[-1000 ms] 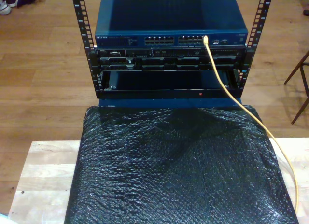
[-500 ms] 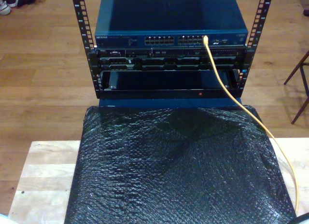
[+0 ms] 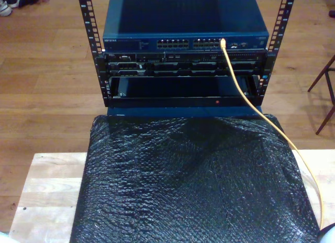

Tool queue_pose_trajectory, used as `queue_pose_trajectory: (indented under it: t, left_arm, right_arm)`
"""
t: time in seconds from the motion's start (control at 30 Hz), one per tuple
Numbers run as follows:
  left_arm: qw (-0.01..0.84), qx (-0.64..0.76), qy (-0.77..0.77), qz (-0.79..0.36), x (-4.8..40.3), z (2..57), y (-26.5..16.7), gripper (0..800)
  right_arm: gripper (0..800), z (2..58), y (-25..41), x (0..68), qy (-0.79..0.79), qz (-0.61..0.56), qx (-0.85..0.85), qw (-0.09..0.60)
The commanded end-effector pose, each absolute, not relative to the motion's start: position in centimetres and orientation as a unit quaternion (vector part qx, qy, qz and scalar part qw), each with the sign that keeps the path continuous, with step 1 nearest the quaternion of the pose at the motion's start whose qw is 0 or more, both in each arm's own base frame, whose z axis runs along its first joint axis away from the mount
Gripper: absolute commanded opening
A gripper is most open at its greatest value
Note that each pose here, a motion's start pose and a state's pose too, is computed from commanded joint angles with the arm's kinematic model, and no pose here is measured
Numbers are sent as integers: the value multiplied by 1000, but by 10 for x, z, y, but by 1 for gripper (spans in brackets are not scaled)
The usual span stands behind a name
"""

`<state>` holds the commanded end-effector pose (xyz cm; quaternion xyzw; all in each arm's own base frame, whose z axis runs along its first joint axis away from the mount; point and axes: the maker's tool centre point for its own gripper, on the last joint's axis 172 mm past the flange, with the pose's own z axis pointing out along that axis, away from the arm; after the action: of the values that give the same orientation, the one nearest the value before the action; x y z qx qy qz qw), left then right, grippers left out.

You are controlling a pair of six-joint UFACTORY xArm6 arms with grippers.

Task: Grab the cable and plug it in

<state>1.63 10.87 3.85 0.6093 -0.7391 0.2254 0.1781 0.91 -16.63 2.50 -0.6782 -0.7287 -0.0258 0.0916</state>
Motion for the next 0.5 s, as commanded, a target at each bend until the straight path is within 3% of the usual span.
queue_pose_trajectory:
  t: [0.5]
  left_arm:
    - [178, 609, -739, 225, 16, 39, 109, 800]
  right_arm:
    - [799, 22, -175, 10, -728, -9, -682, 67]
